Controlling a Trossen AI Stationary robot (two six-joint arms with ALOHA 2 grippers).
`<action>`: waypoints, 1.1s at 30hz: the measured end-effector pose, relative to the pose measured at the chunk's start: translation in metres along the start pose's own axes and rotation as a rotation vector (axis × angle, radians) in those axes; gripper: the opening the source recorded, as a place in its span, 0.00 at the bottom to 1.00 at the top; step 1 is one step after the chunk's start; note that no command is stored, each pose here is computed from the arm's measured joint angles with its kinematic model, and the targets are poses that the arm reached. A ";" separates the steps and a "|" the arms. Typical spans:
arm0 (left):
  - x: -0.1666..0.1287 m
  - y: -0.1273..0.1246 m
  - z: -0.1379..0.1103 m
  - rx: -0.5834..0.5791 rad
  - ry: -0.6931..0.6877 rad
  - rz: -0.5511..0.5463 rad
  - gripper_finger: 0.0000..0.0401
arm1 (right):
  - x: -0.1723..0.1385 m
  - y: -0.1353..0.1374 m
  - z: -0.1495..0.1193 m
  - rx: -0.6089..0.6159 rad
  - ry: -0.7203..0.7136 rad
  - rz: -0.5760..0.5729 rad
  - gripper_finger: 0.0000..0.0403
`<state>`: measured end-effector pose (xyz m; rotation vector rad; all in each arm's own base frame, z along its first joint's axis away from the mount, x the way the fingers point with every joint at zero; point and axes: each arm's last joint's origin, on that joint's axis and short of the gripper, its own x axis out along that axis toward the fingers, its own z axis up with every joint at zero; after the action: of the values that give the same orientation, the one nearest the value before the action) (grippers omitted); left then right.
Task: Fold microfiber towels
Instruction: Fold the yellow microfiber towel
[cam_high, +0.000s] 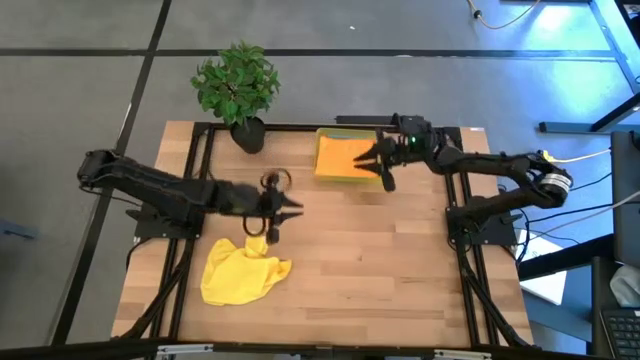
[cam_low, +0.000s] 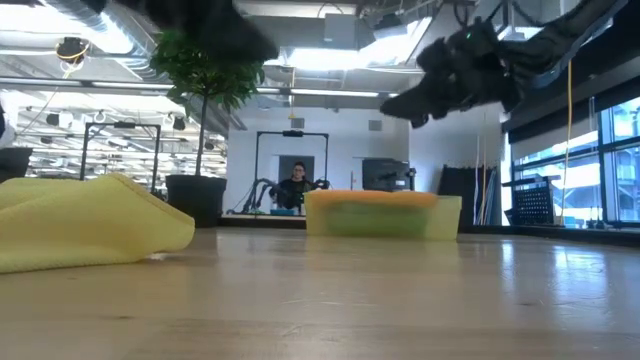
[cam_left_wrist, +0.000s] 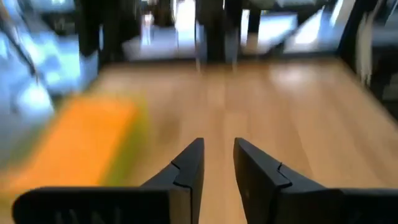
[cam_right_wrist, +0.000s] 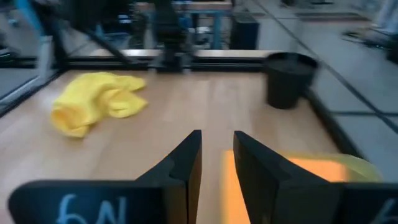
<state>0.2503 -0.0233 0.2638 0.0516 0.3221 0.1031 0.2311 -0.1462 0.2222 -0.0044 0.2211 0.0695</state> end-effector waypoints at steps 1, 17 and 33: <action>0.002 -0.007 -0.010 -0.019 0.060 0.004 0.19 | 0.002 0.010 0.001 -0.015 0.000 0.023 0.23; 0.021 -0.122 -0.077 0.016 0.149 0.115 0.19 | 0.014 0.147 -0.029 -0.043 -0.026 0.081 0.23; 0.002 -0.139 -0.072 -0.072 0.356 0.109 0.19 | 0.013 0.207 -0.007 -0.065 -0.201 0.225 0.23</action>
<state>0.2426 -0.1591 0.1859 -0.0208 0.6714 0.2331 0.2277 0.0614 0.2137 -0.0367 0.0172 0.3001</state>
